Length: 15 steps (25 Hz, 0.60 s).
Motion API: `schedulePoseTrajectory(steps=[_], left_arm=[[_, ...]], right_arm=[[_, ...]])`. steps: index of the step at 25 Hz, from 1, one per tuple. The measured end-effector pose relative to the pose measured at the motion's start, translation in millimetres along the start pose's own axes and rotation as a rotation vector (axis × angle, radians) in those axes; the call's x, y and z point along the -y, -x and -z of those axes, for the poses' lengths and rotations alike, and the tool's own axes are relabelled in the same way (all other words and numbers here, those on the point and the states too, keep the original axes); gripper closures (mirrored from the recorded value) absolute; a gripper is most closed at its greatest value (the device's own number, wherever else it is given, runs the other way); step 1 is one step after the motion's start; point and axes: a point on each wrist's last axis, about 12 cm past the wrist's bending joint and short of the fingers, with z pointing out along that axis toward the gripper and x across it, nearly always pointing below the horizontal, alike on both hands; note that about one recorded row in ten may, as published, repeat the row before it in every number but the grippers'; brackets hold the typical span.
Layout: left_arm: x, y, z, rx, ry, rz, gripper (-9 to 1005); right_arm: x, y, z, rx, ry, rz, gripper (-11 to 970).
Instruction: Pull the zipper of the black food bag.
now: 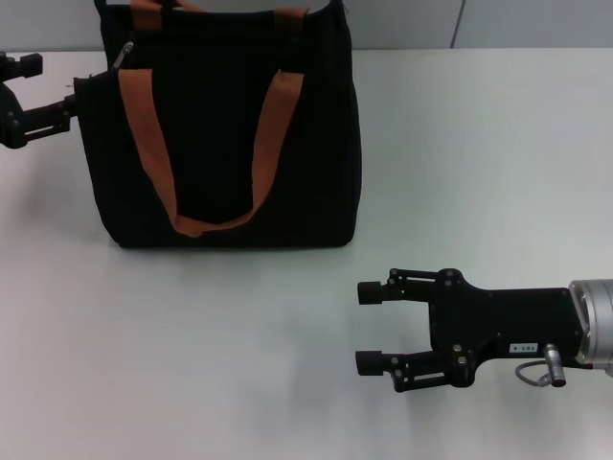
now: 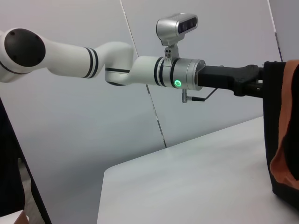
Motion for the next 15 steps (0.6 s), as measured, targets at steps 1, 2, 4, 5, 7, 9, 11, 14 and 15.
schedulePoseTrajectory(steps=[1,2,4,5,7,9,11,14,15], left_arm=[[0.0,0,0,0.0,0.0,0.0,266],[0.0,0,0,0.0,0.0,0.0,267],[-1.3,-1,-2,-0.007,0.019,-0.004,268],[-0.9,0,-3,-0.007,0.017,-0.005,268],[2.3,3,-11,0.001,0.001,-0.014,269],[6.1,6,-19,0.006,-0.009,-0.023,270],[7.8,7,-24,0.008,-0.008,-0.027,271],[6.8,10,-38,-0.002,0.042,-0.037,272],[5.7,11,-40,-0.006,0.056,-0.038,273]], right_arm=[[0.0,0,0,0.0,0.0,0.0,141],[0.0,0,0,0.0,0.0,0.0,141],[-0.1,0,0,0.002,0.001,0.0,141],[0.1,1,0,0.002,0.002,0.0,141],[0.7,2,-1,0.002,0.004,0.001,141],[1.2,3,-2,0.002,0.006,0.003,140],[1.3,3,-2,0.002,0.008,0.003,140],[1.3,3,-2,0.003,0.01,0.004,140],[1.3,3,-2,0.003,0.011,0.004,140]])
